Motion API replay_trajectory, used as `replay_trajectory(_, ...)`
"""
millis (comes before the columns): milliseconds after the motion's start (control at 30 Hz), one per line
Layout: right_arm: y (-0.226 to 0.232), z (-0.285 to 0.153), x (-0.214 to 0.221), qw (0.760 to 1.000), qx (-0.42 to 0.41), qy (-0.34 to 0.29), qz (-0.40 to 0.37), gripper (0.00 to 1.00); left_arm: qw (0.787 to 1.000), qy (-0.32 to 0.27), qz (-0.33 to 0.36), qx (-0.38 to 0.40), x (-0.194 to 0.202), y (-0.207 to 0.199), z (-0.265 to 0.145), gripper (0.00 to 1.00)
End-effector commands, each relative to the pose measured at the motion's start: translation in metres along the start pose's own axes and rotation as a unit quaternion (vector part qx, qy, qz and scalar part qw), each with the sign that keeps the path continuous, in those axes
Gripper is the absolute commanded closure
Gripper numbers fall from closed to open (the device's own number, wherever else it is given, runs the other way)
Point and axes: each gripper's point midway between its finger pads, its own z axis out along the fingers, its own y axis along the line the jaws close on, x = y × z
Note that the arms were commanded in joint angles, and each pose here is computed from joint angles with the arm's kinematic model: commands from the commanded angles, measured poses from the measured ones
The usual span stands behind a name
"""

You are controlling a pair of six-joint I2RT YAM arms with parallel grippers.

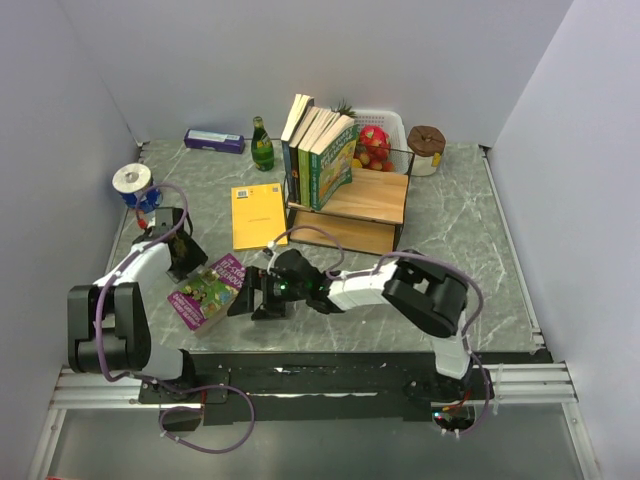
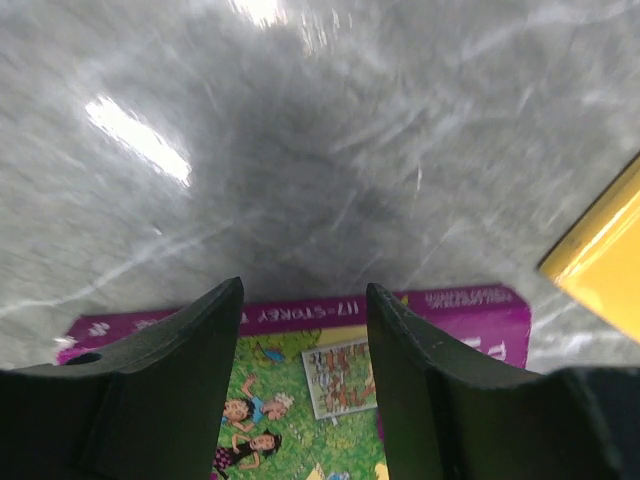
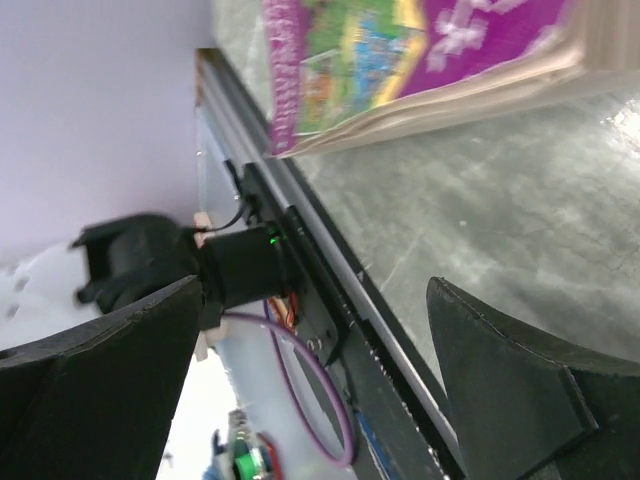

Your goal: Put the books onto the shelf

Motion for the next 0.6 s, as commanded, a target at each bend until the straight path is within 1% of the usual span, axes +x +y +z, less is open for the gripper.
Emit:
replay_trajectory(0,0.007,0.019,-0.007,0.998,0.020,-0.002,0.056,0.01,0.998,0.038,0.010,0.042,0.016,-0.013,-0.002,0.43)
replay_trajectory(133,-0.005,0.033,-0.010,0.995,0.048,-0.003,0.084,0.01,0.996,0.066,0.012,0.052,0.029,-0.013,-0.002,0.44)
replay_trajectory(267,-0.010,0.042,-0.016,0.994,0.063,-0.010,0.086,0.01,0.990,0.116,0.013,0.083,0.050,-0.022,-0.006,0.46)
replay_trajectory(400,-0.014,0.047,-0.021,0.995,0.076,-0.014,0.066,0.01,0.983,0.147,0.014,0.112,0.067,-0.028,-0.013,0.50)
replay_trajectory(567,-0.030,0.041,-0.014,0.994,0.100,-0.004,0.032,0.03,0.976,0.156,0.017,0.149,0.072,-0.043,-0.035,0.53)
